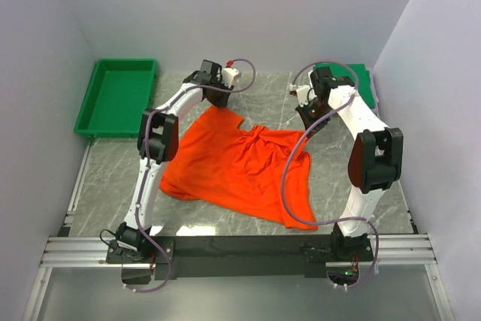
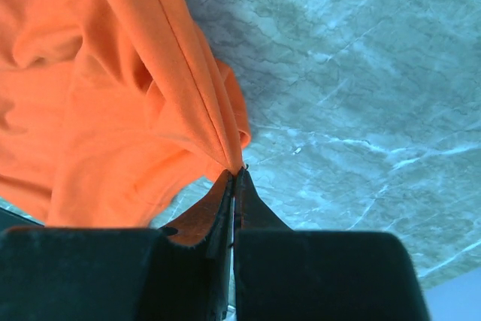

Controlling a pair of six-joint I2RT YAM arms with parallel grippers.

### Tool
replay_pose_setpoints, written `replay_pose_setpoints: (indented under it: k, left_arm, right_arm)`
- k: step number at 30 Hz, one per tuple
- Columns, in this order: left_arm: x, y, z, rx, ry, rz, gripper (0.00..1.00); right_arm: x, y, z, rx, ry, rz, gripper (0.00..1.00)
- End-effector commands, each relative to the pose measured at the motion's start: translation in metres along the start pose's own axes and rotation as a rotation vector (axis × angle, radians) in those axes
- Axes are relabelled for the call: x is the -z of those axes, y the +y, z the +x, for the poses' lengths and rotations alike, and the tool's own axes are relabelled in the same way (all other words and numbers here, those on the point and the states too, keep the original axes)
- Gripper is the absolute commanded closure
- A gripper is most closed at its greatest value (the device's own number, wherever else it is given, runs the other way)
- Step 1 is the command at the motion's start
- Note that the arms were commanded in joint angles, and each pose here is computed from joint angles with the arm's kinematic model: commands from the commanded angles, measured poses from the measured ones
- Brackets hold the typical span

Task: Fold and stack the t-shirts
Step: Flatten the tshirt out

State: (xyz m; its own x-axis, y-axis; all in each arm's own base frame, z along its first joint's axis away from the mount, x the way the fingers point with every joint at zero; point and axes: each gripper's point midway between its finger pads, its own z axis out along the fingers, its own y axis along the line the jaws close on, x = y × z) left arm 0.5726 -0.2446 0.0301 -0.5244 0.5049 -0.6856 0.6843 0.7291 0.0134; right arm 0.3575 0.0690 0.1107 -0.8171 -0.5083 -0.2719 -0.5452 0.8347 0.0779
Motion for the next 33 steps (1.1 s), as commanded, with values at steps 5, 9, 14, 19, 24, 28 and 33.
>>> replay_pose_setpoints:
  k: [5, 9, 14, 19, 24, 28, 33]
  left_arm:
    - [0.026, 0.023, -0.015, 0.070, -0.034, -0.044, 1.00]
    - [0.072, 0.052, -0.066, 0.088, -0.188, -0.094, 1.00]
    - [0.149, 0.091, -0.110, 0.112, -0.371, -0.183, 1.00]
    - [0.246, 0.120, -0.140, 0.135, -0.523, -0.275, 1.00]
    - [0.329, 0.125, -0.152, 0.140, -0.648, -0.332, 1.00]
    - [0.424, 0.107, -0.172, 0.109, -0.809, -0.387, 1.00]
    - [0.522, 0.066, -0.169, 0.032, -0.953, -0.485, 1.00]
  right_arm:
    - [0.008, -0.010, -0.013, 0.040, -0.028, 0.035, 1.00]
    - [0.019, -0.030, -0.032, 0.065, -0.079, 0.118, 1.00]
    - [0.058, -0.069, -0.069, 0.072, -0.208, 0.266, 1.00]
    - [0.107, -0.099, -0.094, 0.072, -0.344, 0.420, 1.00]
    - [0.185, -0.105, -0.112, 0.082, -0.551, 0.591, 1.00]
    - [0.257, -0.094, -0.115, 0.080, -0.741, 0.704, 1.00]
    - [0.341, -0.065, -0.093, 0.073, -0.933, 0.796, 1.00]
